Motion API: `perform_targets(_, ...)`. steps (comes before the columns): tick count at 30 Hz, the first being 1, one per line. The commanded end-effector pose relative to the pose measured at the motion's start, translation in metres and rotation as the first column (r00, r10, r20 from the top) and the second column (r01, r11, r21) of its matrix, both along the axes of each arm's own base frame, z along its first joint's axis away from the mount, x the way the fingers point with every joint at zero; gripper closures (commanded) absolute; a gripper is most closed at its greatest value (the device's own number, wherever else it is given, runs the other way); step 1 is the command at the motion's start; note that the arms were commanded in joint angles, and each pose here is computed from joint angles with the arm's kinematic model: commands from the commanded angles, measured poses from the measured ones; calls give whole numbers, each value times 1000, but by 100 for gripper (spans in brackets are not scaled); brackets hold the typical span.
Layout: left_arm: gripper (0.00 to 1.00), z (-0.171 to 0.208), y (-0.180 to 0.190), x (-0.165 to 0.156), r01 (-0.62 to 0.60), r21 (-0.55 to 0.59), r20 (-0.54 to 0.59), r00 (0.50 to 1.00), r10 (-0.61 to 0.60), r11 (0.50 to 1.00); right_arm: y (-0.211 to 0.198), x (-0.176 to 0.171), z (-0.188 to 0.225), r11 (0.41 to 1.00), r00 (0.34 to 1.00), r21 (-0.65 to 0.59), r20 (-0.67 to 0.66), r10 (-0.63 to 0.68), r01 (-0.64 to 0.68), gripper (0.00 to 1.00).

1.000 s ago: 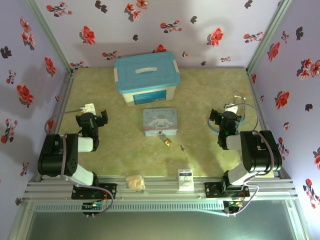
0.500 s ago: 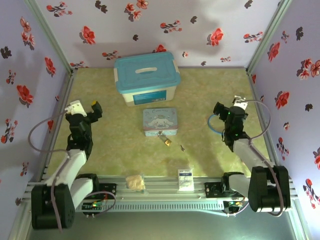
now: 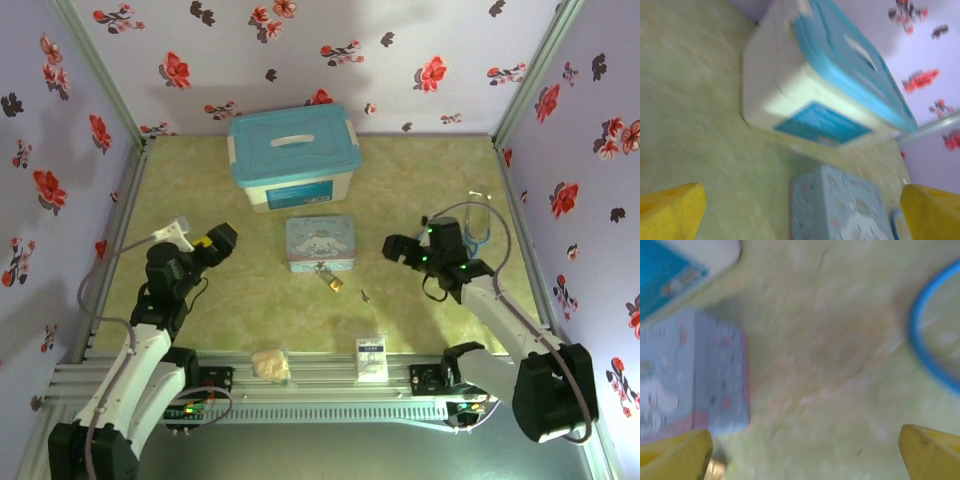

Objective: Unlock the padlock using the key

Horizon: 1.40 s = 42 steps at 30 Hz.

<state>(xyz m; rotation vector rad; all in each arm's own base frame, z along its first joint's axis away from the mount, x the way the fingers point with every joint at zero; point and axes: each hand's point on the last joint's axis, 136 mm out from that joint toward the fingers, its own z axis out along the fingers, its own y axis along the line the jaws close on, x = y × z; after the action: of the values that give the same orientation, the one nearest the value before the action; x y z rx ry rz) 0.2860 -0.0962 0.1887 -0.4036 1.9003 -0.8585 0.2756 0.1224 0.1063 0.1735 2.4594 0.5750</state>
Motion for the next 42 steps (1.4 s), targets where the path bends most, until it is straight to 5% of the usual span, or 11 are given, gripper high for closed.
perform_targets(1, 0, -24, -33, -23, 100, -63, -121, 987, -107, 993, 9, -32, -23, 993, 993, -101, -102, 57, -68, 6)
perform_targets(10, 0, -43, -105, -53, 267, -5, -171, 949, -264, 964, 46, -67, -59, 976, 980, -139, -128, 153, -171, 36)
perform_targets(21, 0, -37, -185, -73, 463, 12, -152, 877, -456, 886, 75, -76, -81, 943, 960, -213, -169, 222, -255, 43)
perform_targets(29, 0, -44, -180, -71, 423, 12, -157, 895, -416, 906, 78, -78, -91, 928, 954, -248, -183, 236, -277, 61)
perform_targets(42, 0, -51, -176, -70, 407, 17, -160, 903, -399, 913, 96, -77, -97, 916, 942, -244, -190, 278, -319, 69)
